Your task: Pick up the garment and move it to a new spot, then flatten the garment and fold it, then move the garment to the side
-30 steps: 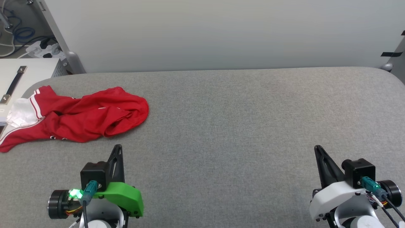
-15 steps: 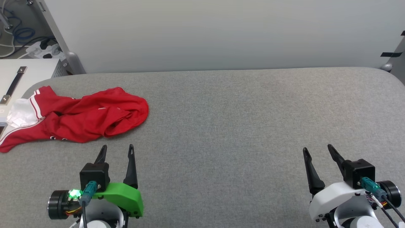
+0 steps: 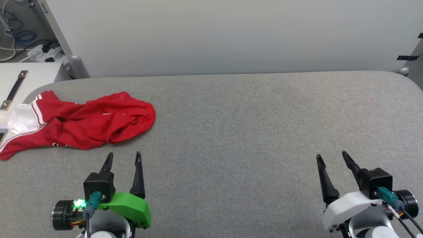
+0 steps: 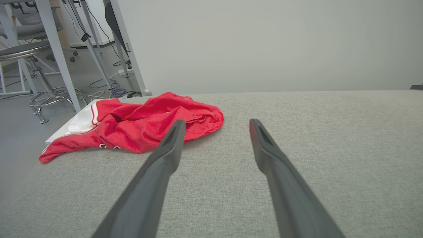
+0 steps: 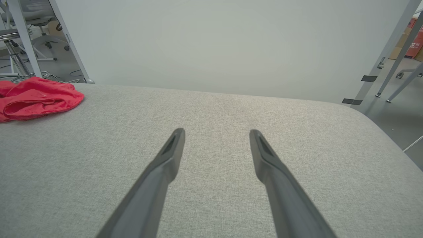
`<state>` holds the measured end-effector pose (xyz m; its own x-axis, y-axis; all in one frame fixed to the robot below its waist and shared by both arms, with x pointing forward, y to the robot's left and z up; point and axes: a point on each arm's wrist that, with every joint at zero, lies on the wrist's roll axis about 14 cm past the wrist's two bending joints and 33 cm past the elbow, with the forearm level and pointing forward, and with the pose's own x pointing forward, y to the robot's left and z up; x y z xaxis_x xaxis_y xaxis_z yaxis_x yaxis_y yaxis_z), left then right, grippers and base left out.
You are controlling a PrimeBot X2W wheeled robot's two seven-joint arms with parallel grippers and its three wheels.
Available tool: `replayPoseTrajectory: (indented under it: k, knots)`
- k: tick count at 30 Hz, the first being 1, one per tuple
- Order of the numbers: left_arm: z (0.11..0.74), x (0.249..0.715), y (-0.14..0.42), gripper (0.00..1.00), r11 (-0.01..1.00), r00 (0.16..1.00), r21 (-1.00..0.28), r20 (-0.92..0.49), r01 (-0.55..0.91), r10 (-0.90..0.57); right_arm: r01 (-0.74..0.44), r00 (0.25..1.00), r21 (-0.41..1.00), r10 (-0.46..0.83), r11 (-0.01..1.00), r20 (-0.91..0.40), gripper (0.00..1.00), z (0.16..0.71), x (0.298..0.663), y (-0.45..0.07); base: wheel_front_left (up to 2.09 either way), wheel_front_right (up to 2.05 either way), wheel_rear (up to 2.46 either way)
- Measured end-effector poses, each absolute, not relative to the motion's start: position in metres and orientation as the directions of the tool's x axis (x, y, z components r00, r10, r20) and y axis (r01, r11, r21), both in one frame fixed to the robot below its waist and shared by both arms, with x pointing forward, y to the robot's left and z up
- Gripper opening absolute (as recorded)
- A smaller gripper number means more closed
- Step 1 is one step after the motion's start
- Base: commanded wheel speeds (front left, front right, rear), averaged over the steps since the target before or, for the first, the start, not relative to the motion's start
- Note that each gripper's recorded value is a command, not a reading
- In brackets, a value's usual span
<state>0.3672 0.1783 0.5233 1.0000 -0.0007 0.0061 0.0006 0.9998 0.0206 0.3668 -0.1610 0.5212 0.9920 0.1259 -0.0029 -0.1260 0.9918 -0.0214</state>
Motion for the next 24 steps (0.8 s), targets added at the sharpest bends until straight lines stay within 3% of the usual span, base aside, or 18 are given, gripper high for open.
replayPoseTrajectory:
  k: [24]
  knots:
    - [0.529, 0.363, 0.175, 1.0, 1.0, 0.999, -0.024, 0.051, 0.016, -0.015, -0.131, 0.988, -0.005, 0.131, 0.991, 0.085, 1.0, 0.54, 0.367, -0.159, 0.0, 0.0, 0.0]
